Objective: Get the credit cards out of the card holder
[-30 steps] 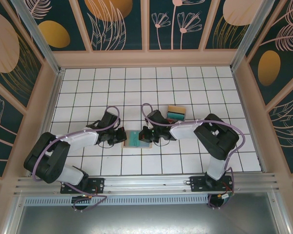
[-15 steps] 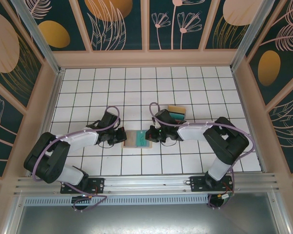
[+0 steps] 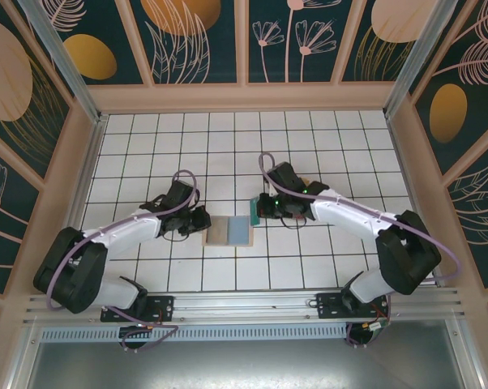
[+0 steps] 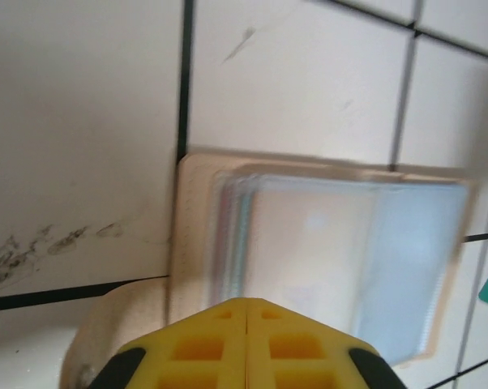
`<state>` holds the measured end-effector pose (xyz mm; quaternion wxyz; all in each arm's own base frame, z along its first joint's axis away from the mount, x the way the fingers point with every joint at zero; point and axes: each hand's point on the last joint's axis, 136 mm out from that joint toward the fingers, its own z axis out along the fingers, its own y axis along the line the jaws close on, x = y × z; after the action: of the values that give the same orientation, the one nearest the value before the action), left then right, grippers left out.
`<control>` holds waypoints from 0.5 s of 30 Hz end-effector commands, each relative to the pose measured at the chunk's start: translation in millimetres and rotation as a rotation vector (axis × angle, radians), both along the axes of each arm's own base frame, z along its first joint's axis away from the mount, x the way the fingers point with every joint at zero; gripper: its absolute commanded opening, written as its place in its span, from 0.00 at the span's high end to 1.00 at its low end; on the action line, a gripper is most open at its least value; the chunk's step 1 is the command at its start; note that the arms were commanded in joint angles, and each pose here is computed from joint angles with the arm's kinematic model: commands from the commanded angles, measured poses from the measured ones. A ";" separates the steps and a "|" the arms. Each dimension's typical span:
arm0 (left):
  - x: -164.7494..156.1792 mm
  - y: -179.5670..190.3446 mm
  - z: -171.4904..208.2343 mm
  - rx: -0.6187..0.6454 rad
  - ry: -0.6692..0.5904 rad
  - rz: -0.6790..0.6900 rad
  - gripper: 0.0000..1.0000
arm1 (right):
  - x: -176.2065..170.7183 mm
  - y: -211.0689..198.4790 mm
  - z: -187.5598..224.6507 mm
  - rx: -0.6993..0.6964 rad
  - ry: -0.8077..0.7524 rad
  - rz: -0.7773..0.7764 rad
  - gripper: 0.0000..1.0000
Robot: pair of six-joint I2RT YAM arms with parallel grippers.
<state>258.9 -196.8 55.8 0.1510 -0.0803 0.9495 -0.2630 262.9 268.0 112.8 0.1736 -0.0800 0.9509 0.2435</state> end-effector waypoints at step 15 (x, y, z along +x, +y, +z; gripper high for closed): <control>17.2 -14.4 72.5 -0.122 -0.217 -0.037 0.24 | 18.8 -82.0 36.5 -0.869 -0.435 0.650 1.00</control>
<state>277.4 -209.0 120.6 0.2309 -0.0569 0.9173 -0.3195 283.5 211.1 146.6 0.2472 -0.3805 0.8899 -0.0460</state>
